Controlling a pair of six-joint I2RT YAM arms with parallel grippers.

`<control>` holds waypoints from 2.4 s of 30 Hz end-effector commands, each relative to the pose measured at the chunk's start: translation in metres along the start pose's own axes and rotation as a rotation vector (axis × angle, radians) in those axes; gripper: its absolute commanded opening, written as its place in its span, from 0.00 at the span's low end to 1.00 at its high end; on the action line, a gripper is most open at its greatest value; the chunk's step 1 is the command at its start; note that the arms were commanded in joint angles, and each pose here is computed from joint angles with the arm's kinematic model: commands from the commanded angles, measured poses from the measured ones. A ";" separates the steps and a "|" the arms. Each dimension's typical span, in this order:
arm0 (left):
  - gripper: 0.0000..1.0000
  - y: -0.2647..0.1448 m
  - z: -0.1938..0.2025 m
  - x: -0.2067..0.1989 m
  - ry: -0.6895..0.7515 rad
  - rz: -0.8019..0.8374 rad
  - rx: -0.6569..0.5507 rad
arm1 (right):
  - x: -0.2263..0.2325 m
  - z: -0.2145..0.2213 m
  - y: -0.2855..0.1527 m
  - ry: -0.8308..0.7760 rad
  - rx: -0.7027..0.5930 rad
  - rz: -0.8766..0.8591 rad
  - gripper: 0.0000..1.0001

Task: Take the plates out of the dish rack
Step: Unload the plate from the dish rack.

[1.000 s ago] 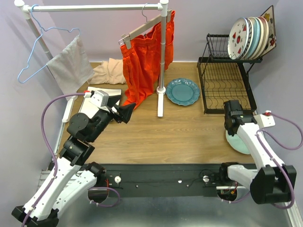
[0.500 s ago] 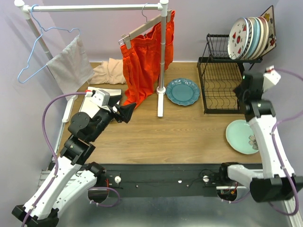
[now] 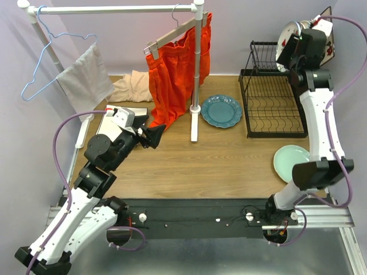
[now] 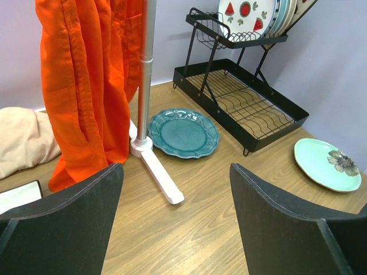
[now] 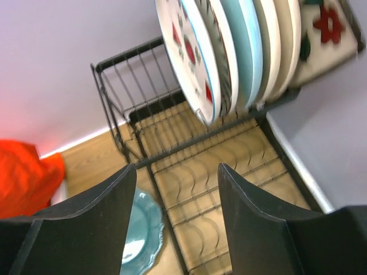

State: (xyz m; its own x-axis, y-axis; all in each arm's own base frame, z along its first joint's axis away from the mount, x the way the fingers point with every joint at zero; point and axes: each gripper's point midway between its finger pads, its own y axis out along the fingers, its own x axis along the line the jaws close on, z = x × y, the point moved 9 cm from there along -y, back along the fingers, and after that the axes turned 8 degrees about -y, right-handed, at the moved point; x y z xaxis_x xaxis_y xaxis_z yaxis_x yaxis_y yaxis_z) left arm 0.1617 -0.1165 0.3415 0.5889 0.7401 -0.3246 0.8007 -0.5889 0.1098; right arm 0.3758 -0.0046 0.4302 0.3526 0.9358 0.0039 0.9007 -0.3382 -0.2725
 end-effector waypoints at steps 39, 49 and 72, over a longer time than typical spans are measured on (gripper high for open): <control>0.84 0.006 0.006 0.004 0.019 -0.019 0.037 | -0.025 -0.013 0.137 -0.265 -0.059 0.021 0.49; 0.84 0.007 0.007 0.005 0.021 -0.027 0.039 | -0.022 -0.002 0.157 -0.282 -0.048 0.030 0.48; 0.84 0.007 0.005 0.004 0.023 -0.018 0.034 | -0.010 0.017 0.180 -0.362 -0.037 0.027 0.45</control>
State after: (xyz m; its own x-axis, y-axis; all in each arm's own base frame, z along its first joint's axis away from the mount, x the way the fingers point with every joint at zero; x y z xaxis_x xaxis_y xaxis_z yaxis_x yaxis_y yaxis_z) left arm 0.1693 -0.1211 0.3338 0.5852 0.7475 -0.3144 0.7993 -0.5970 0.0685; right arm 0.5201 -0.0713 0.3733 0.2688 0.9126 -0.3081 0.9066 -0.3477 -0.2389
